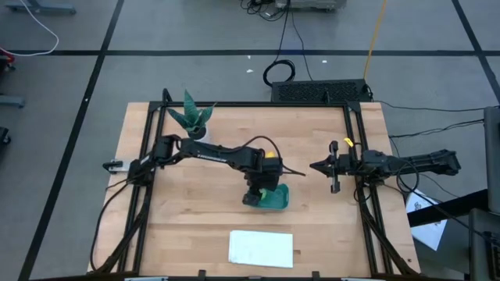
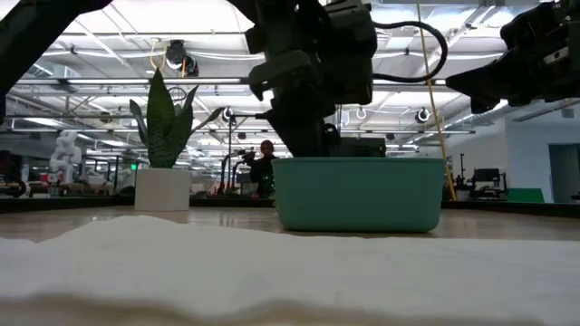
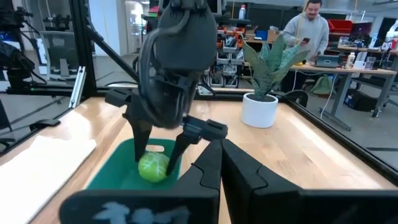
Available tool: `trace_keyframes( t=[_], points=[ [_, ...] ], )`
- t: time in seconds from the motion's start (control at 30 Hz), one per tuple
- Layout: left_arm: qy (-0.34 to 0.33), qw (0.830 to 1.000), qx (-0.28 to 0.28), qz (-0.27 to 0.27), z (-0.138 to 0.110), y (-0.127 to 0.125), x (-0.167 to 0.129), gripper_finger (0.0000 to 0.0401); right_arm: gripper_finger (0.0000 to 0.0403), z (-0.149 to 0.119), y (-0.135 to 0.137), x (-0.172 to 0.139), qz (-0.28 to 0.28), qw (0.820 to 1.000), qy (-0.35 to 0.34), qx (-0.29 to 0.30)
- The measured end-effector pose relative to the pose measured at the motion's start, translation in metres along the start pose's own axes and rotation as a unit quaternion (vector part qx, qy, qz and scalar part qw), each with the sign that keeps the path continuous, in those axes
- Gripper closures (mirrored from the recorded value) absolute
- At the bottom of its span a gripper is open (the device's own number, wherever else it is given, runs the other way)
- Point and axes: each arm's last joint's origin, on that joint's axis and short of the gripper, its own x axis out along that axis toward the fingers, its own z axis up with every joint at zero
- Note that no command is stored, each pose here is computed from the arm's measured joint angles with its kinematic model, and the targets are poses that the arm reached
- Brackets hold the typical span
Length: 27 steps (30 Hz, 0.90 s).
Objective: Pick and placing Produce into tupperware
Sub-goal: Put the cabbage into the blue bin
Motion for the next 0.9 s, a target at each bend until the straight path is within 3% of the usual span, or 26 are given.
trace_keyframes(
  t=[0.7, 0.9],
  points=[
    [-0.006, 0.995, 0.097, 0.001, 0.0013, -0.0002, -0.0003, 0.0176, 0.0403, -0.0017, 0.0002, 0.0011, 0.000, 1.000, 0.010, -0.002],
    [-0.013, 0.995, 0.094, -0.011, 0.0011, 0.0014, -0.0013, 0.0176, 0.0403, -0.0018, 0.0002, 0.0011, 0.000, 1.000, 0.010, -0.003]
  ],
)
